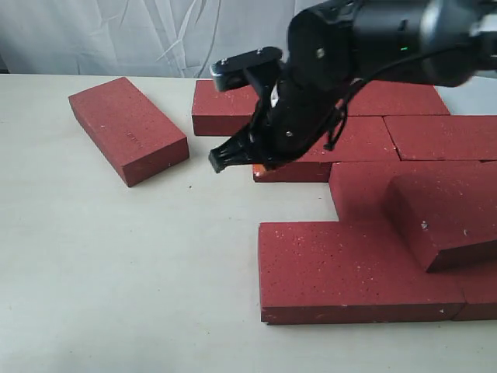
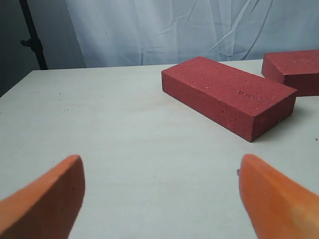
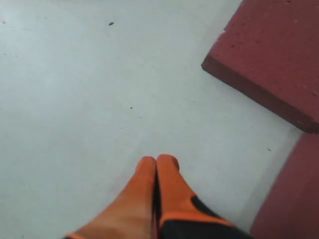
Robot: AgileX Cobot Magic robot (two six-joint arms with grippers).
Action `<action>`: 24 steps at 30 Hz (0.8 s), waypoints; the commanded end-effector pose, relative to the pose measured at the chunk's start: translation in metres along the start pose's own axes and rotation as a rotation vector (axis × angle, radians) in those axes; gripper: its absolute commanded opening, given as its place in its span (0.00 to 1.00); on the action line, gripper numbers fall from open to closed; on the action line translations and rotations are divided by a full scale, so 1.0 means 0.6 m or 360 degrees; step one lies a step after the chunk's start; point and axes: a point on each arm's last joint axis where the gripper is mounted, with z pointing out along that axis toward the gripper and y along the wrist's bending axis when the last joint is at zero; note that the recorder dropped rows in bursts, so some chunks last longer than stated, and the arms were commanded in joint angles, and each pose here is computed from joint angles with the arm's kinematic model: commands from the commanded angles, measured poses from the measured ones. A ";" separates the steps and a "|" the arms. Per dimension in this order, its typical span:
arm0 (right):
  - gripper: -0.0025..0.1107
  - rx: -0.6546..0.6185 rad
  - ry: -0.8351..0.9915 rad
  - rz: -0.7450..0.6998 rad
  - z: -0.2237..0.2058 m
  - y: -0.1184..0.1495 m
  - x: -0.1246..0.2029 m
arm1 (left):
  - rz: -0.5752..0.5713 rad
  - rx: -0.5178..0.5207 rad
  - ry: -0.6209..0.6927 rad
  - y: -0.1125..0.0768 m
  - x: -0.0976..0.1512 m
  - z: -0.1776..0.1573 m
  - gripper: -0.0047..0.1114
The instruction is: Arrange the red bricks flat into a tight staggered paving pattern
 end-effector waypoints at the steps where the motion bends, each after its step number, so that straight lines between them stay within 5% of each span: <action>1: 0.01 0.0067 -0.0101 0.0132 -0.087 -0.061 0.057 | -0.0011 0.0005 -0.0018 0.000 -0.001 0.000 0.72; 13: 0.01 0.0491 -0.0033 0.0640 -0.145 -0.260 0.193 | -0.0011 0.0005 -0.0018 0.000 -0.001 0.000 0.72; 24: 0.01 0.0714 -0.0173 0.1052 -0.181 -0.372 0.248 | -0.0011 0.0005 -0.0018 0.000 -0.001 0.000 0.72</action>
